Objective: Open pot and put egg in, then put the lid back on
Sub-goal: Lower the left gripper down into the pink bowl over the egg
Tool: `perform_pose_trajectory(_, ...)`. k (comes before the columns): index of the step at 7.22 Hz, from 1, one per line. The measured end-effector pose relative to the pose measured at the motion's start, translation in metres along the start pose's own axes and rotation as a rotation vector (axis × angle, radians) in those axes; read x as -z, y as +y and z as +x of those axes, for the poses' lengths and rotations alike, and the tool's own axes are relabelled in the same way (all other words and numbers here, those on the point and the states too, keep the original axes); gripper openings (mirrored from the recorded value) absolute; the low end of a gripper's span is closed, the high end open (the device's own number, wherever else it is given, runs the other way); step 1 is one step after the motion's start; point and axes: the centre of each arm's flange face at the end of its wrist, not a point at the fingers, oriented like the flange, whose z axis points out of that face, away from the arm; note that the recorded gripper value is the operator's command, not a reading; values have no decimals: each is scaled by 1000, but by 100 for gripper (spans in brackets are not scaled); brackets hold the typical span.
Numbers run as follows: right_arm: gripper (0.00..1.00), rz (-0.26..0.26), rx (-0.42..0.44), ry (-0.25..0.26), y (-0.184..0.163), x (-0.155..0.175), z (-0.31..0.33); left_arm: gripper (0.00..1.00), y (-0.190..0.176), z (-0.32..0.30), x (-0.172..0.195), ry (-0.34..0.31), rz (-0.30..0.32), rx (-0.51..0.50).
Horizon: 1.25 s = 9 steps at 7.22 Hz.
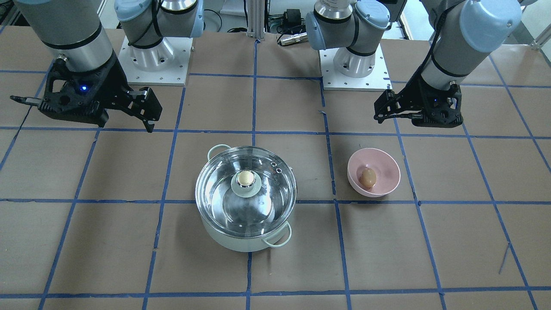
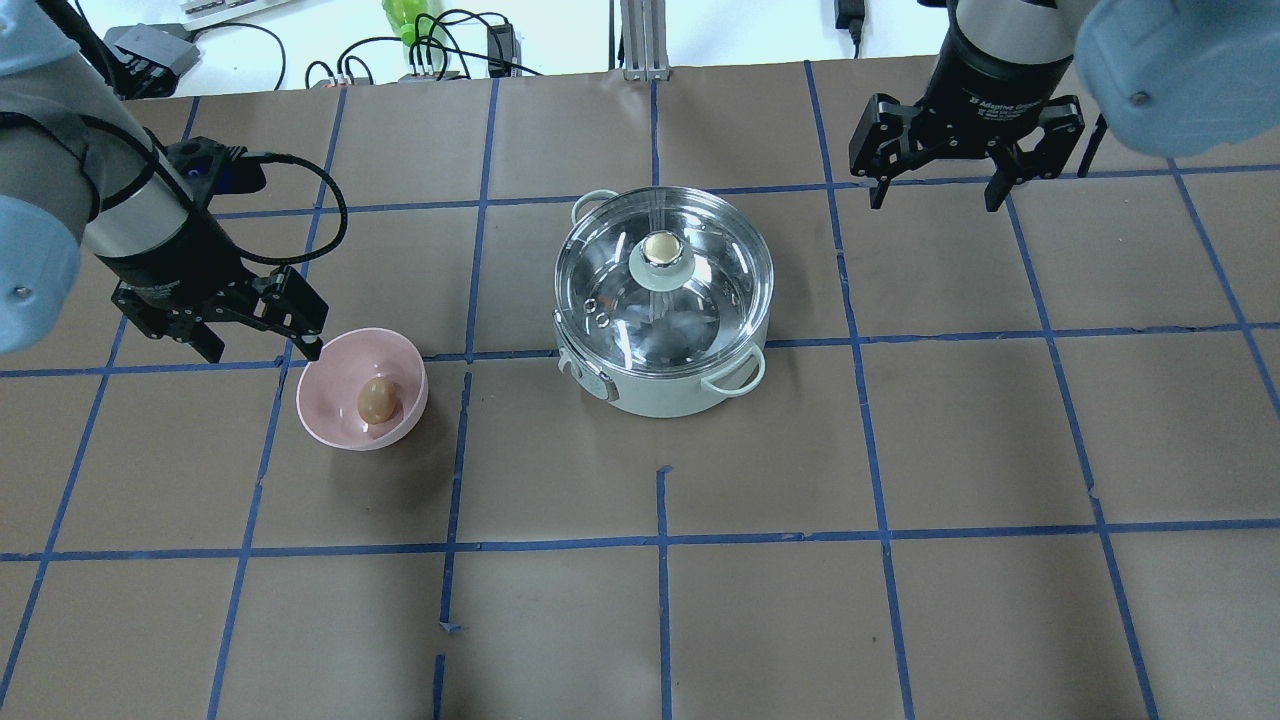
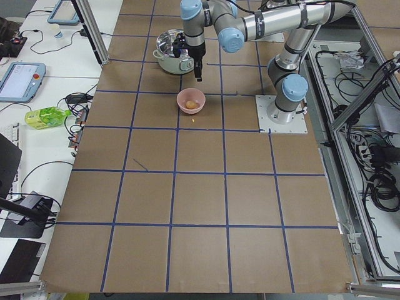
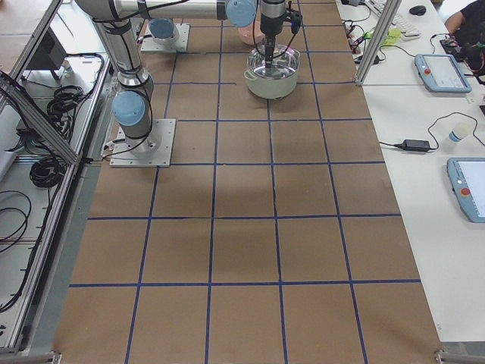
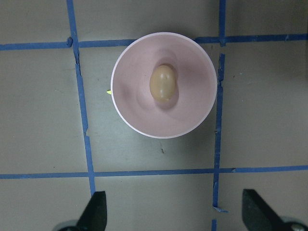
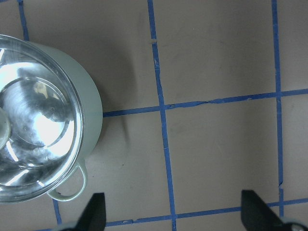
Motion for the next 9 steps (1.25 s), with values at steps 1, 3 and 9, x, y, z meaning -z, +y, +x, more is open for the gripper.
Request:
perform_pose_trajectory(1, 100, 1, 0, 0, 0, 0, 0, 100, -3, 0, -14, -1, 12, 0)
perform_pose_trajectory(3, 100, 5, -3, -3, -1, 2, 1, 100, -7, 0, -41, -7, 25, 4)
perform_pose_trajectory(9, 100, 8, 0, -9, 1, 4, 0, 99, -14, 26, -100, -37, 156, 25)
